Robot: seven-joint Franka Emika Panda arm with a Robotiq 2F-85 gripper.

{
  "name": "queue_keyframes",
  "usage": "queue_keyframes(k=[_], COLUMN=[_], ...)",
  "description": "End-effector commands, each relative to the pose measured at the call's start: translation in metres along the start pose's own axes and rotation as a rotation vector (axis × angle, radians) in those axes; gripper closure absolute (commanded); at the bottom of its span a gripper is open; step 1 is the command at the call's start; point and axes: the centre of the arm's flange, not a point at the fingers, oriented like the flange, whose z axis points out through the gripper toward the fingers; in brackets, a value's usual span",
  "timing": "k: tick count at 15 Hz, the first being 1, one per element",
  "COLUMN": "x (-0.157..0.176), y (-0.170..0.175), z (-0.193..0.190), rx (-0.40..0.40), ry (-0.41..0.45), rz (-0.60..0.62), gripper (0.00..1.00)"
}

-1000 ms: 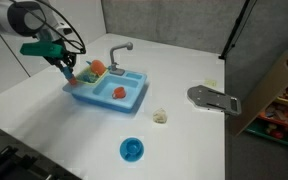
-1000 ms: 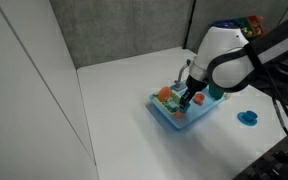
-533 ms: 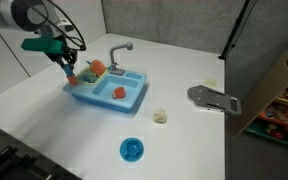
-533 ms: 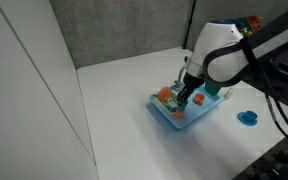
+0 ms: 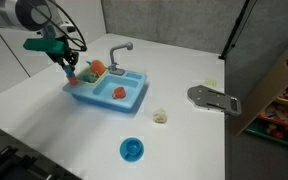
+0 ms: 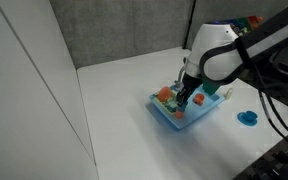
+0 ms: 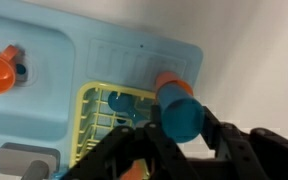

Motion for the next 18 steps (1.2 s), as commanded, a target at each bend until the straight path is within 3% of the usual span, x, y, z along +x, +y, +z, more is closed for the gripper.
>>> queue_keyframes(k=[1,9,10,11,12,16,18], x=[0.01,0.006,0.005,0.005,0.004,0.001,-0.002], y=[-0.002,-0.004,-0.004,-0.005,-0.005,-0.006,-0.005], z=[0.001,0.009,0.009,0.009,0.008,0.003,-0.002], rx=[-0.012,-0.015,-0.014,-0.014,-0.012,-0.005,-0.005], ry=[-0.016,-0.004,-0.004,-0.004,-0.003,0.0,-0.001], rz=[0.015,0.009,0.008,0.008,0.006,0.0,0.004], gripper=[0.84,0.84,0.76,0.44,0.33,0.02,0.0])
